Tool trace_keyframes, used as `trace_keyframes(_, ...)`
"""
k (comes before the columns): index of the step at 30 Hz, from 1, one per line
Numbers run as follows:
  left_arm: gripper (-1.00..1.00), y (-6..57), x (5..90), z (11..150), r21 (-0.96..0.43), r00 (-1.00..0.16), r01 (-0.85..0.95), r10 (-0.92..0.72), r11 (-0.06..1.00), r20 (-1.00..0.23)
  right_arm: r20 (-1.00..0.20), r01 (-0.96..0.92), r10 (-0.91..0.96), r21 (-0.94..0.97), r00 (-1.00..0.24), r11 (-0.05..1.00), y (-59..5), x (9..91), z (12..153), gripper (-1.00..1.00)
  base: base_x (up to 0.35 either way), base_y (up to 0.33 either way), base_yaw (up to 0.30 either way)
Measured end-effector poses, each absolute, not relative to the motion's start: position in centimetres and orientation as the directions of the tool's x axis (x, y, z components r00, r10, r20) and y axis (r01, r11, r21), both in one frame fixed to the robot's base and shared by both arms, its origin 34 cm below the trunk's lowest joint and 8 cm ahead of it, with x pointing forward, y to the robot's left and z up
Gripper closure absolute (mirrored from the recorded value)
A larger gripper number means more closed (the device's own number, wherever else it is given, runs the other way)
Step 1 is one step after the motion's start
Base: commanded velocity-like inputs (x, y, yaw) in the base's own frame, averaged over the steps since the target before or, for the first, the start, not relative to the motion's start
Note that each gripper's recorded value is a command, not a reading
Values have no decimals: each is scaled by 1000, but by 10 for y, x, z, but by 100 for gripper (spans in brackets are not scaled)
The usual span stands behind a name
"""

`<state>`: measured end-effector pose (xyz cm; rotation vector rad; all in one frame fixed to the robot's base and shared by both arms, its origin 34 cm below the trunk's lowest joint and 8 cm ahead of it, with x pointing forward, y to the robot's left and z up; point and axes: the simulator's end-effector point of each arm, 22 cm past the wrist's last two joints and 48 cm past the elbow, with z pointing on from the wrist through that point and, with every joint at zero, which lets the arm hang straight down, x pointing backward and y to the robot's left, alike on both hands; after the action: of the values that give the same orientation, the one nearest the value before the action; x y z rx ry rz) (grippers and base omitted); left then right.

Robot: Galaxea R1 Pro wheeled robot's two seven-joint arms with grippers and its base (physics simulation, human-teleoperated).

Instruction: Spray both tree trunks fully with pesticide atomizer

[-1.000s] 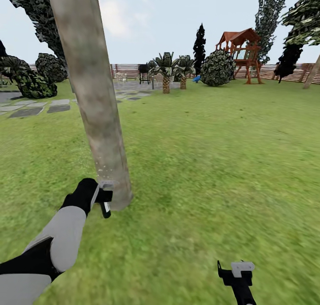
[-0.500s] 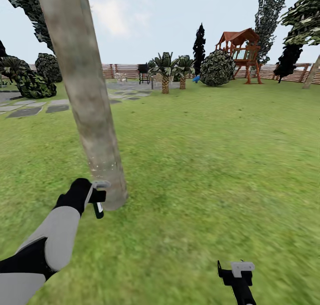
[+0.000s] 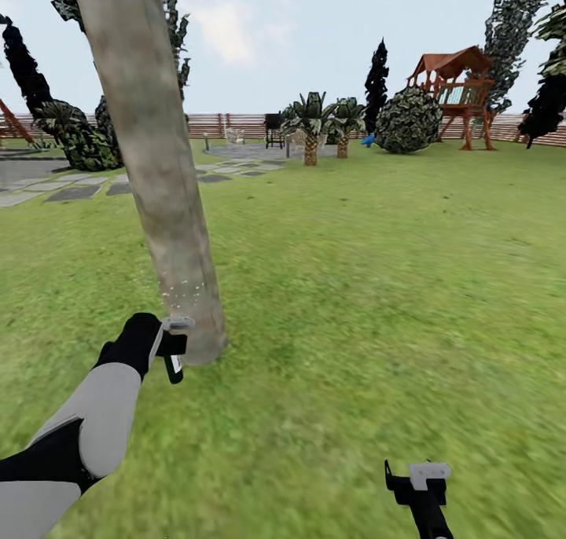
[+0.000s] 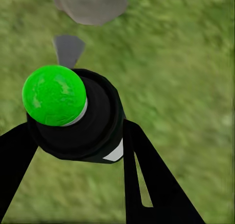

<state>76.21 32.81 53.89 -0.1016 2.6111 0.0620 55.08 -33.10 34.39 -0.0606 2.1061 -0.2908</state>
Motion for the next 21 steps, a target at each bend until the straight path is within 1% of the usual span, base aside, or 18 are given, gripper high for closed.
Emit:
trace_keyframes(4, 100, 321, 770, 551, 12, -854, -81, -63, 997, -517, -835, 73, -159, -231, -526, 970, -331, 551, 344, -100, 144, -239, 258)
trace_keyframes(6, 100, 314, 778, 568, 1, -858, -80, -69, 997, -508, -836, 73, -159, -231, -526, 970, -331, 551, 344, -100, 227, -194, 93)
trace_keyframes(10, 100, 318, 778, 574, 8, -866, -88, -73, 996, -494, -836, 73, -160, -231, -526, 970, -331, 551, 344, -100, 125, -79, 18)
trace_keyframes(12, 100, 335, 775, 573, 30, -869, -103, -75, 994, -488, -835, 73, -159, -231, -526, 970, -331, 551, 344, -100, 15, -9, 2)
trace_keyframes(13, 100, 352, 771, 571, 49, -871, -121, -82, 992, -484, -835, 73, -160, -232, -526, 970, -332, 551, 344, -100, 4, -3, 1)
trace_keyframes(15, 100, 364, 768, 570, 50, -871, -135, -95, 990, -482, -835, 73, -160, -232, -527, 970, -332, 551, 344, -100, 1, -23, 0)
trace_keyframes(21, 100, 352, 771, 570, 27, -866, -129, -99, 991, -490, -835, 74, -160, -233, -527, 970, -332, 551, 344, -100, 0, -228, 0)
